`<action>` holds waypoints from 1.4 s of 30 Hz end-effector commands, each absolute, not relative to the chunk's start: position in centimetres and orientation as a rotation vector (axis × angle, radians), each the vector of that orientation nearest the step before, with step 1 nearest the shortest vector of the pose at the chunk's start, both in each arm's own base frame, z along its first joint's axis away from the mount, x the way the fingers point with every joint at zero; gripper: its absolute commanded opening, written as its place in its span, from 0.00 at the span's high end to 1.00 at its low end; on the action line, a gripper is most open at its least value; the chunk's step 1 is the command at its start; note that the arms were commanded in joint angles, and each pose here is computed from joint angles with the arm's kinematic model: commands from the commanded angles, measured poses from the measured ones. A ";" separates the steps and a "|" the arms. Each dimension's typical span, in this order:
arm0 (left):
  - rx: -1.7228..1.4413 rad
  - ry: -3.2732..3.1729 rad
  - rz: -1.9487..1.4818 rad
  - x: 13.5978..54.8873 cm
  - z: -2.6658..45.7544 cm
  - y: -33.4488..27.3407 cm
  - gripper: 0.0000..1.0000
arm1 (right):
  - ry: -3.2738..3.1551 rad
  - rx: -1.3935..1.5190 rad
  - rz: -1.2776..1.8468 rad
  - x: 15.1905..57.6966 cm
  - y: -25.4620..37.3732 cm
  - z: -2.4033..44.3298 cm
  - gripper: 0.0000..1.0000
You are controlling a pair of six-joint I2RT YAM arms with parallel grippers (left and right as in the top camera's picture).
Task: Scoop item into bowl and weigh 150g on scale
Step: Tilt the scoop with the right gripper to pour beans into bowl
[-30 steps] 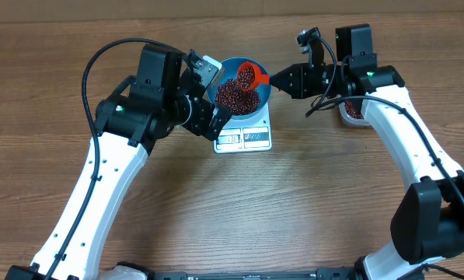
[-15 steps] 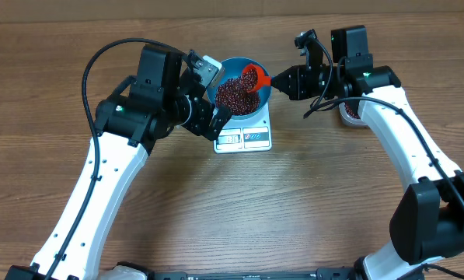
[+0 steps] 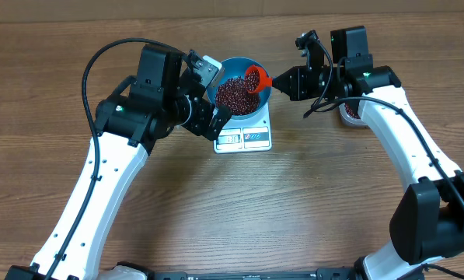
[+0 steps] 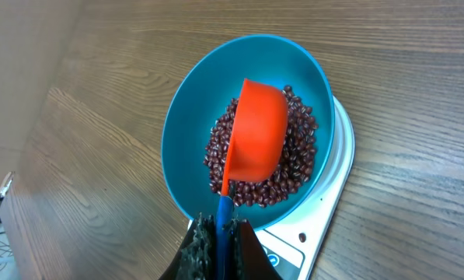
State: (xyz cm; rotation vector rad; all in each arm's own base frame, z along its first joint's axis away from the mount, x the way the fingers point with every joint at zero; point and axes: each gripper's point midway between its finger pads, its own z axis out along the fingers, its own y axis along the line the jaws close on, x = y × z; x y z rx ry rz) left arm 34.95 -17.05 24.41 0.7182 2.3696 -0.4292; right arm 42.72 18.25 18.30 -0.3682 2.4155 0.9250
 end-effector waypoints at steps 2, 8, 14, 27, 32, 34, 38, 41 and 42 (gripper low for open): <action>0.744 2.318 -0.438 34.7 25.9 -17.3 0.00 | 2.302 -0.528 1.000 41.7 19.8 21.4 0.96; 0.744 2.318 -0.438 34.7 25.9 -17.3 0.00 | 2.327 -0.518 0.905 41.9 19.7 20.9 0.96; 0.744 2.318 -0.438 34.7 25.9 -17.3 0.00 | 2.327 -0.518 0.910 41.8 19.8 21.0 0.96; 0.744 2.318 -0.438 34.7 25.9 -17.3 0.00 | 2.317 -0.598 0.872 41.4 19.7 20.7 0.96; 0.744 2.318 -0.438 34.7 25.9 -17.3 0.00 | 2.295 -0.665 0.863 41.0 20.2 20.7 0.96; 0.744 2.318 -0.438 34.7 25.9 -17.3 0.00 | 2.289 -0.722 0.809 40.9 20.2 20.3 0.96; 0.744 2.318 -0.438 34.7 25.9 -17.3 0.00 | 2.336 -0.557 0.787 42.1 19.6 20.3 0.96; 0.744 2.318 -0.438 34.7 25.9 -17.3 0.00 | 2.307 -0.627 0.804 41.7 20.2 20.5 0.96; 0.744 2.318 -0.438 34.7 25.9 -17.3 0.00 | 2.290 -0.684 0.799 41.4 20.4 20.5 0.96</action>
